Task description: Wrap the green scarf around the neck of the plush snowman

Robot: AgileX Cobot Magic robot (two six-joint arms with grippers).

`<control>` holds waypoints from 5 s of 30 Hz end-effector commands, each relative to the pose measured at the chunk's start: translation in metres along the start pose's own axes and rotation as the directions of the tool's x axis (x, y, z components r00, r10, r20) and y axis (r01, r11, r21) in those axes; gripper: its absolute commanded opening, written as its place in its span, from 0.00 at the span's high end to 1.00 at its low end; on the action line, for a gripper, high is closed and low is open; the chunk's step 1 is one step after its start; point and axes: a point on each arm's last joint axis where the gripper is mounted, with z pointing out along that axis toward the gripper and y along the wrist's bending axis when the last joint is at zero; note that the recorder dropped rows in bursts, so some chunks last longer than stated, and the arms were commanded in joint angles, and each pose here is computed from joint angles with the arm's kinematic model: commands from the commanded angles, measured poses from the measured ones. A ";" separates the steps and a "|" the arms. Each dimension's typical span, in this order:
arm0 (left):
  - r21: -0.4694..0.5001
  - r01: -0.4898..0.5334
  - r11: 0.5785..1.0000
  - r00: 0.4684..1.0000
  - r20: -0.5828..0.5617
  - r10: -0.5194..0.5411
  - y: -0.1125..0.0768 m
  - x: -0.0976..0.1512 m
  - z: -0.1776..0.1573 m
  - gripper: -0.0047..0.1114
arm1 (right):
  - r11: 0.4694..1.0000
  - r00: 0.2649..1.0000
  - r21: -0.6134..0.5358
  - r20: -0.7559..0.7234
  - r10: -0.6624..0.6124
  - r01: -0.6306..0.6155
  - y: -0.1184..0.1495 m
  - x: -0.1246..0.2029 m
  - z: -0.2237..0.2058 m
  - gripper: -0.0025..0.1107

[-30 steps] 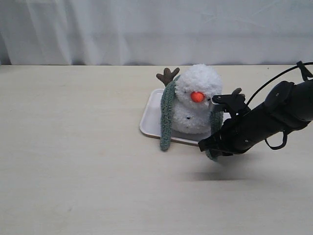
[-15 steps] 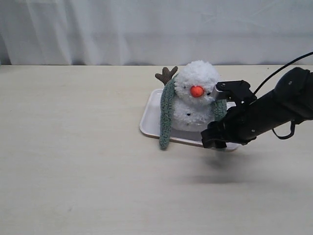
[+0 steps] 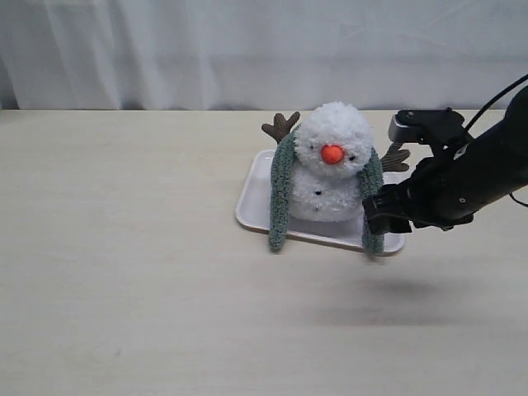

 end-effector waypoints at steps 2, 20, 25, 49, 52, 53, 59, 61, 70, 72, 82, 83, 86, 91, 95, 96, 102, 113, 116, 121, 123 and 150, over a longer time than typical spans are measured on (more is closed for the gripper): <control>-0.001 0.005 1.000 1.000 0.012 -0.005 0.000 -0.001 0.000 0.96 | 0.986 0.992 -0.109 0.038 -0.120 0.123 0.055 0.004 -0.004 0.43; -0.001 0.005 1.000 1.000 0.012 -0.005 0.000 -0.001 0.000 0.96 | 0.981 0.979 -0.093 0.128 -0.157 0.170 0.125 -0.023 0.077 0.43; -0.001 0.005 1.000 1.000 0.012 -0.005 0.000 -0.001 0.000 0.96 | 0.996 0.992 -0.047 0.105 -0.066 0.071 0.115 -0.022 0.088 0.43; -0.001 0.005 1.000 1.000 0.012 -0.005 0.000 -0.001 0.000 0.96 | 0.997 0.989 -0.018 0.132 -0.070 0.073 0.096 -0.021 0.134 0.84; -0.001 0.005 1.000 1.000 0.012 -0.005 0.000 -0.001 0.000 0.96 | 0.997 0.989 -0.016 0.128 -0.075 0.078 0.096 -0.021 0.133 0.94; -0.001 0.005 1.000 1.000 0.012 -0.005 0.000 -0.001 0.000 0.96 | 0.996 0.989 -0.014 0.125 -0.083 0.085 0.096 -0.021 0.132 0.94; -0.001 0.005 1.000 1.000 0.012 -0.005 0.000 -0.001 0.000 0.96 | 0.984 0.979 0.002 0.095 -0.179 0.179 0.097 -0.023 0.113 0.94; -0.001 0.005 1.000 1.000 0.012 -0.005 0.000 -0.001 0.000 0.96 | 0.976 0.974 0.007 0.074 -0.216 0.216 0.097 -0.022 0.106 0.94; -0.001 0.005 1.000 1.000 0.012 -0.005 0.000 -0.001 0.000 0.96 | 0.925 0.925 0.043 -0.073 -0.374 0.377 0.091 -0.013 0.091 0.94; -0.001 0.005 1.000 1.000 0.012 -0.005 0.000 -0.001 0.000 0.96 | 0.909 0.907 0.059 -0.121 -0.403 0.412 0.088 -0.010 0.091 0.94; -0.001 0.005 1.000 1.000 0.012 -0.005 0.000 -0.001 0.000 0.96 | 0.874 0.879 0.124 -0.158 -0.450 0.469 0.081 -0.011 0.090 0.94; -0.001 0.005 1.000 1.000 0.012 -0.005 0.000 -0.001 0.000 0.96 | 0.865 0.872 0.131 -0.164 -0.462 0.484 0.080 -0.011 0.089 0.94; -0.001 0.005 1.000 1.000 0.012 -0.005 0.000 -0.001 0.000 0.96 | 0.845 0.854 0.147 -0.180 -0.488 0.514 0.077 -0.011 0.089 0.94; -0.001 0.005 1.000 1.000 0.012 -0.005 0.000 -0.001 0.000 0.96 | 0.786 0.804 0.187 -0.239 -0.545 0.589 0.071 -0.010 0.087 0.94; -0.001 0.005 1.000 1.000 0.012 -0.005 0.000 -0.001 0.000 0.96 | 0.735 0.761 0.217 -0.295 -0.577 0.642 0.065 -0.010 0.085 0.94; -0.001 0.005 1.000 1.000 0.012 -0.005 0.000 -0.001 0.000 0.96 | 0.726 0.754 0.222 -0.304 -0.583 0.651 0.064 -0.010 0.085 0.94; -0.001 0.005 1.000 1.000 0.012 -0.005 0.000 -0.001 0.000 0.96 | 0.665 0.708 0.251 -0.319 -0.630 0.704 0.061 -0.013 0.084 0.94; -0.001 0.005 1.000 1.000 0.012 -0.005 0.000 -0.001 0.000 0.96 | 0.621 0.685 0.289 -0.328 -0.651 0.729 0.058 -0.016 0.082 0.94; -0.001 0.005 1.000 1.000 0.012 -0.005 0.000 -0.001 0.000 0.96 | 0.636 0.696 0.282 -0.325 -0.641 0.718 0.059 -0.016 0.083 0.93; -0.001 0.005 1.000 1.000 0.012 -0.005 0.000 -0.001 0.000 0.96 | 0.734 0.767 0.243 -0.320 -0.557 0.634 0.063 -0.009 0.081 0.67; -0.001 0.005 1.000 1.000 0.012 -0.005 0.000 -0.001 0.000 0.96 | 0.748 0.781 0.254 -0.338 -0.526 0.613 0.061 -0.008 0.075 0.53; -0.001 0.005 1.000 1.000 0.012 -0.005 0.000 -0.001 0.000 0.96 | 0.987 0.991 0.162 0.130 -0.017 -0.005 0.003 0.007 0.091 0.43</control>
